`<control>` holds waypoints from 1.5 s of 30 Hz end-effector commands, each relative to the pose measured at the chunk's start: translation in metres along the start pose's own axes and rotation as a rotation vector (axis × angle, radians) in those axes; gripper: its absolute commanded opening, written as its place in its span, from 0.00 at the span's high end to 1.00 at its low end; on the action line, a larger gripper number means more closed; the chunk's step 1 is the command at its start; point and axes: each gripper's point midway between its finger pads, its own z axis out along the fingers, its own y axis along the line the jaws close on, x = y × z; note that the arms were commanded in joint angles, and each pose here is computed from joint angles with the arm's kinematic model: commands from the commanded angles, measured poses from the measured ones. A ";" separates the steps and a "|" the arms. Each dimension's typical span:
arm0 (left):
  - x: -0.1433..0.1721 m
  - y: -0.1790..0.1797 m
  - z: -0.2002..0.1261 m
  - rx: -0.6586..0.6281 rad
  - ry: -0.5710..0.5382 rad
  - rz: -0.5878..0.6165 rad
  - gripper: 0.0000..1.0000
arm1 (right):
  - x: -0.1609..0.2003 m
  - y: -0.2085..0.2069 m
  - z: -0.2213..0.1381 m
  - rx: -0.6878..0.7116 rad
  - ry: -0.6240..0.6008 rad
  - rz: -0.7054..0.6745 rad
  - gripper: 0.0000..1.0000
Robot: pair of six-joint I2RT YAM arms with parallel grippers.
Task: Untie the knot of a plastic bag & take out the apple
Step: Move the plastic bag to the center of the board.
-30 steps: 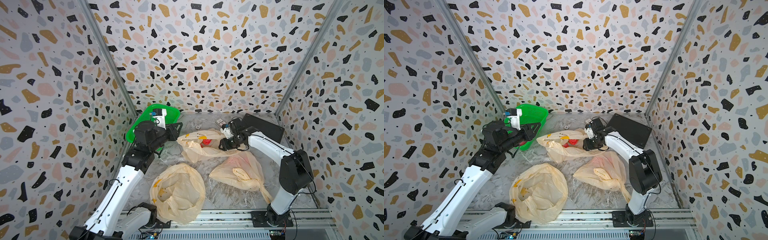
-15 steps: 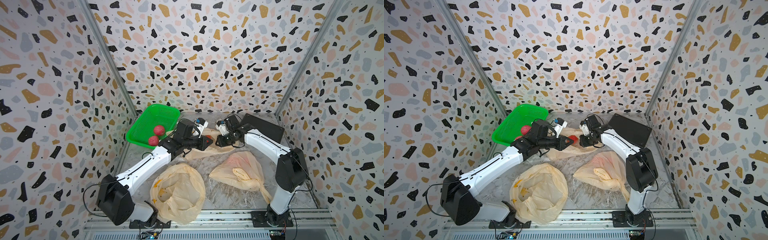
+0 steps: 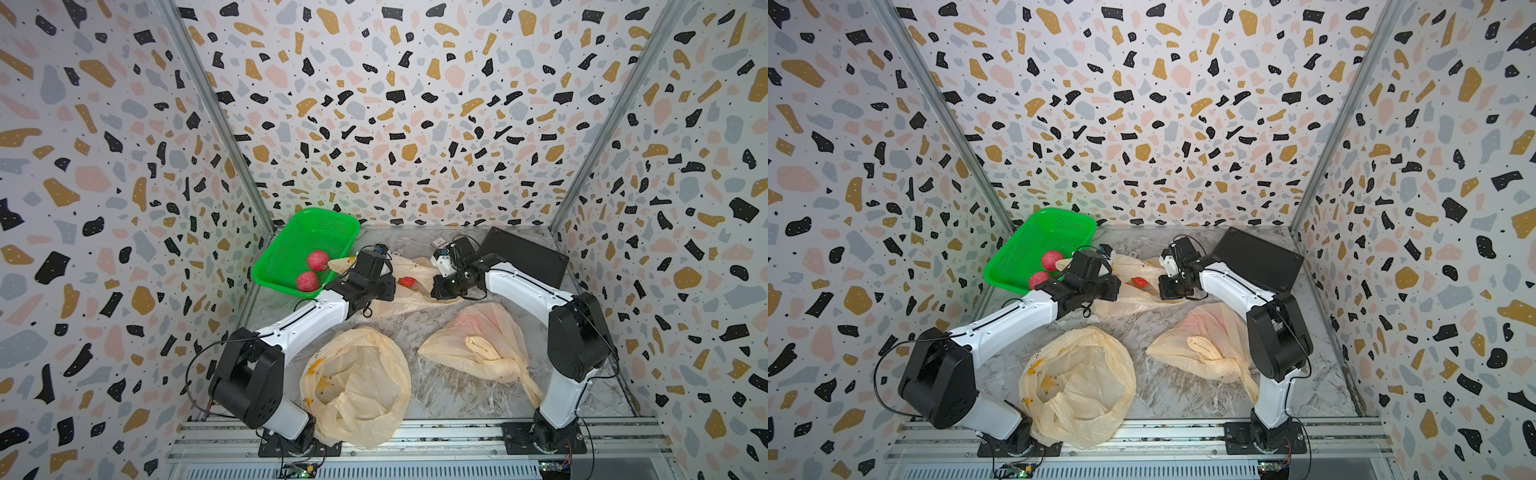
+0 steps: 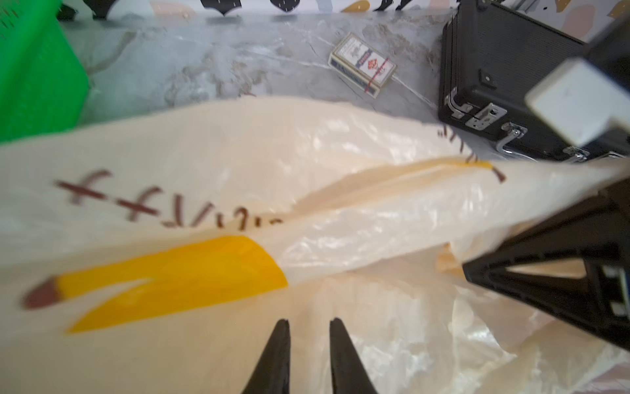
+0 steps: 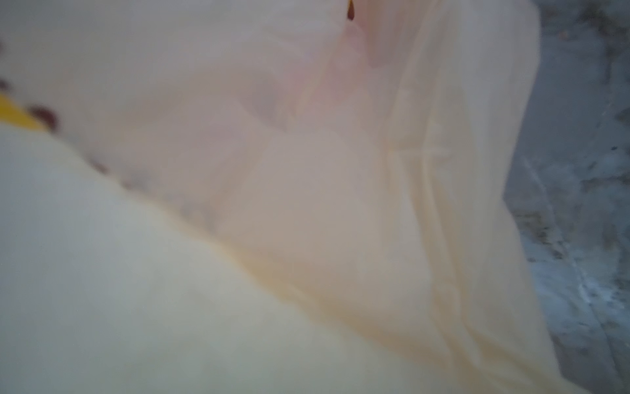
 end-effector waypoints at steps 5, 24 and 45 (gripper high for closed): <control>-0.027 -0.019 0.031 0.079 -0.087 -0.006 0.67 | 0.018 0.017 -0.021 -0.047 -0.004 -0.021 0.98; 0.083 -0.012 0.030 0.169 0.159 0.034 0.87 | -0.048 0.079 -0.039 -0.245 -0.064 -0.053 0.56; 0.153 -0.020 0.005 0.298 0.305 0.072 0.93 | -0.179 -0.051 0.010 0.159 -0.393 0.223 0.60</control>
